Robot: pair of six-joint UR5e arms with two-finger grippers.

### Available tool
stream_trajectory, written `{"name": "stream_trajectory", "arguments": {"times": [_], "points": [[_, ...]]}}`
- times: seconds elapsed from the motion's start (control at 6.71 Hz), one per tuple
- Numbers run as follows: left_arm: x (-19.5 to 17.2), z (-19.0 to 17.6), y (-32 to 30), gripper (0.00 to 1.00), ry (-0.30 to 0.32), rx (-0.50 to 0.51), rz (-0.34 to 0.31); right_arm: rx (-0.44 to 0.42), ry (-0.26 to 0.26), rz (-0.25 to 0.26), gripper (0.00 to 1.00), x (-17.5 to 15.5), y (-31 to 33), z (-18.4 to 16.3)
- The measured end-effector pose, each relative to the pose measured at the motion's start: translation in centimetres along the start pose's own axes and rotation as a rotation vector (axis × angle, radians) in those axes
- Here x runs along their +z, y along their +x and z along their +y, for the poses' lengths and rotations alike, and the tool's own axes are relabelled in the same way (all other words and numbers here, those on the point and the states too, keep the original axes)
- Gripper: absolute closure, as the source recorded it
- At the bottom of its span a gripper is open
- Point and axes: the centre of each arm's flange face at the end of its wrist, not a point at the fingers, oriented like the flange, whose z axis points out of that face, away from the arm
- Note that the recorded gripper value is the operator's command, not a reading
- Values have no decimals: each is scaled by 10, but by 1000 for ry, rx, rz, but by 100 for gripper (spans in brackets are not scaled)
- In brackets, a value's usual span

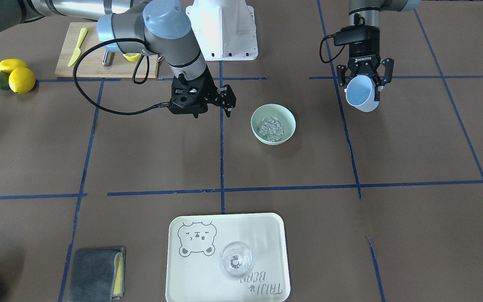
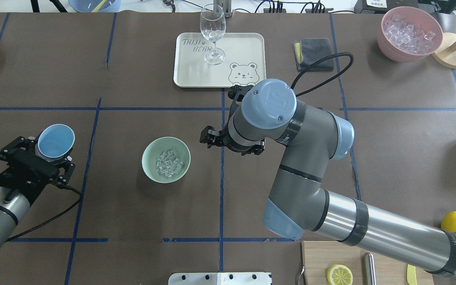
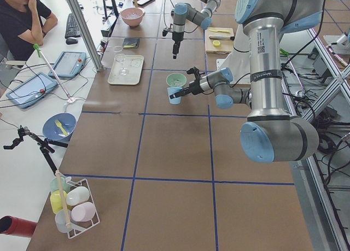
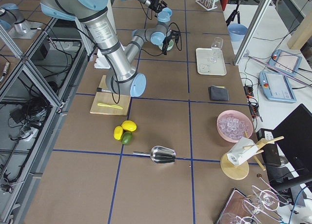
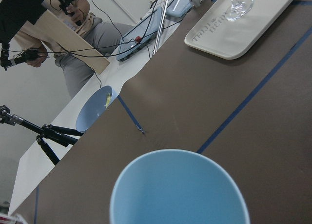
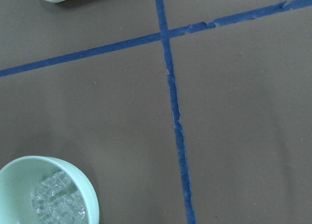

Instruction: Pour ice into bowl

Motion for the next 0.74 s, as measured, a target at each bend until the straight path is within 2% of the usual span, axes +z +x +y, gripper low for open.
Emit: {"name": "stream_trajectory", "arguments": {"times": [0.3, 0.45, 0.74], "points": [[9, 52, -51, 100, 100, -150, 29, 14, 9, 15, 0, 20, -33, 11], [10, 68, -66, 100, 109, -206, 26, 14, 7, 25, 0, 29, -48, 14], [15, 95, -98, 100, 90, -257, -29, 10, 13, 41, 1, 55, -76, 15]]}}
